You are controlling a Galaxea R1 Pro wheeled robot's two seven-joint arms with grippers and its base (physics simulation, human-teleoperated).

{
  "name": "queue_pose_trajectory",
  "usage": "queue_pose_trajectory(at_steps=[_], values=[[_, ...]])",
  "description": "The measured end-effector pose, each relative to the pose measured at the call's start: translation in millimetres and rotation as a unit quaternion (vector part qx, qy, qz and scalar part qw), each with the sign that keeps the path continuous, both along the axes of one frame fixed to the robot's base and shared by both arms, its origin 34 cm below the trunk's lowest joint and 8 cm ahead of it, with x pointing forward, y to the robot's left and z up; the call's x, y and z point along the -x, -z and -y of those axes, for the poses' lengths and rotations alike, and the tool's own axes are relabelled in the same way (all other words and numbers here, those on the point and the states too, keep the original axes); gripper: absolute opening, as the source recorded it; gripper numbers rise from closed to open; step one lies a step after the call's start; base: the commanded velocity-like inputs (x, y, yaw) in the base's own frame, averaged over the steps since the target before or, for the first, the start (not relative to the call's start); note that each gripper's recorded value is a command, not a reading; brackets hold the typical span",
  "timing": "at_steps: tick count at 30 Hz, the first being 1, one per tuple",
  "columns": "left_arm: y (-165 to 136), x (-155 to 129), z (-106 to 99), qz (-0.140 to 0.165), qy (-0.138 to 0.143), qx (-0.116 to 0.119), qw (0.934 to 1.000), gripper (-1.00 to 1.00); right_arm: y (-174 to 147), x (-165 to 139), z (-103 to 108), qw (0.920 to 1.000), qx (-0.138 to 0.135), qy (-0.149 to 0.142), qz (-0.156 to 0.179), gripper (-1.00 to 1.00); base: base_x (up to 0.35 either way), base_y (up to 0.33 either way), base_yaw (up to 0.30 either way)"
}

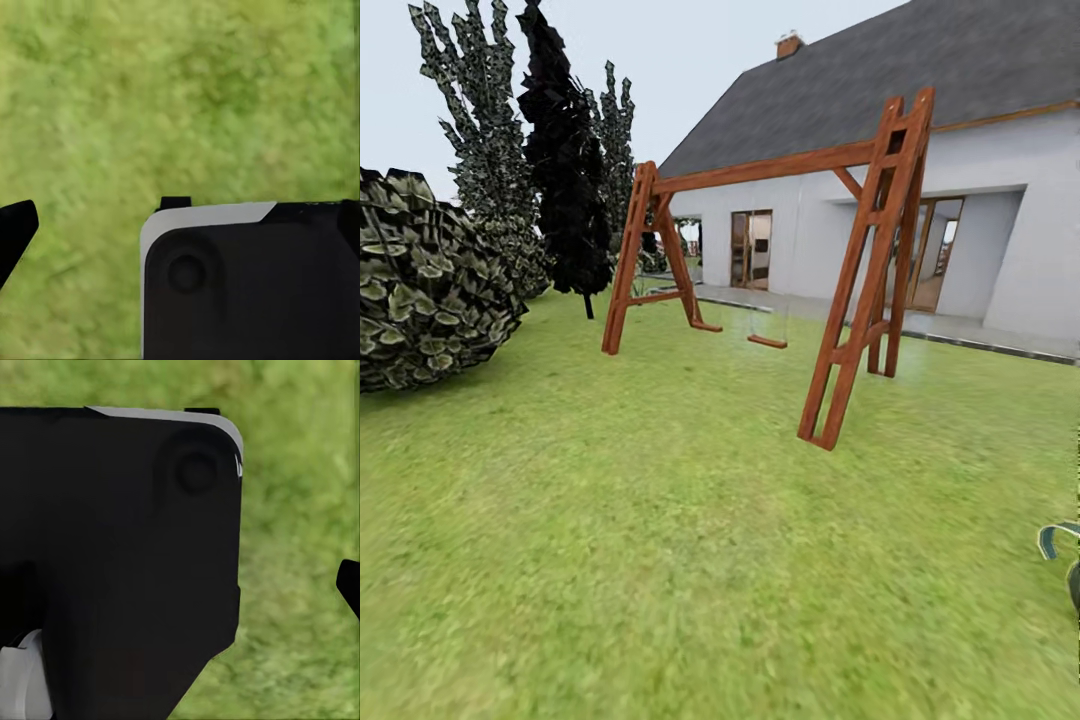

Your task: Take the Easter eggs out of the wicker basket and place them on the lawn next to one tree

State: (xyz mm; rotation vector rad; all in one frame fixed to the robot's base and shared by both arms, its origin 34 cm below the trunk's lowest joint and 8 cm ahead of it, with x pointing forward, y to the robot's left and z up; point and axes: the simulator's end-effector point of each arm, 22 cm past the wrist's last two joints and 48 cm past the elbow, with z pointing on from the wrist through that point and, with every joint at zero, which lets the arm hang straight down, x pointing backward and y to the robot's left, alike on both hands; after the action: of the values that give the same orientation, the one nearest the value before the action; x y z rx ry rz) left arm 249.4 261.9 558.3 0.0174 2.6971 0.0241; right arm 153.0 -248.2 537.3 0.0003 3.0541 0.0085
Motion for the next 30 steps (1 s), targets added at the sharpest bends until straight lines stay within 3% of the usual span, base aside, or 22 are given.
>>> queue_pose_trajectory(at_steps=[30], values=[[-4, -11, -1, 0.016, 0.0, -0.001, 0.9999, 1.0, -1, -12, 0, 0.9999, 0.0, 0.0, 0.015, 1.0, 0.338, 0.0, -0.216]])
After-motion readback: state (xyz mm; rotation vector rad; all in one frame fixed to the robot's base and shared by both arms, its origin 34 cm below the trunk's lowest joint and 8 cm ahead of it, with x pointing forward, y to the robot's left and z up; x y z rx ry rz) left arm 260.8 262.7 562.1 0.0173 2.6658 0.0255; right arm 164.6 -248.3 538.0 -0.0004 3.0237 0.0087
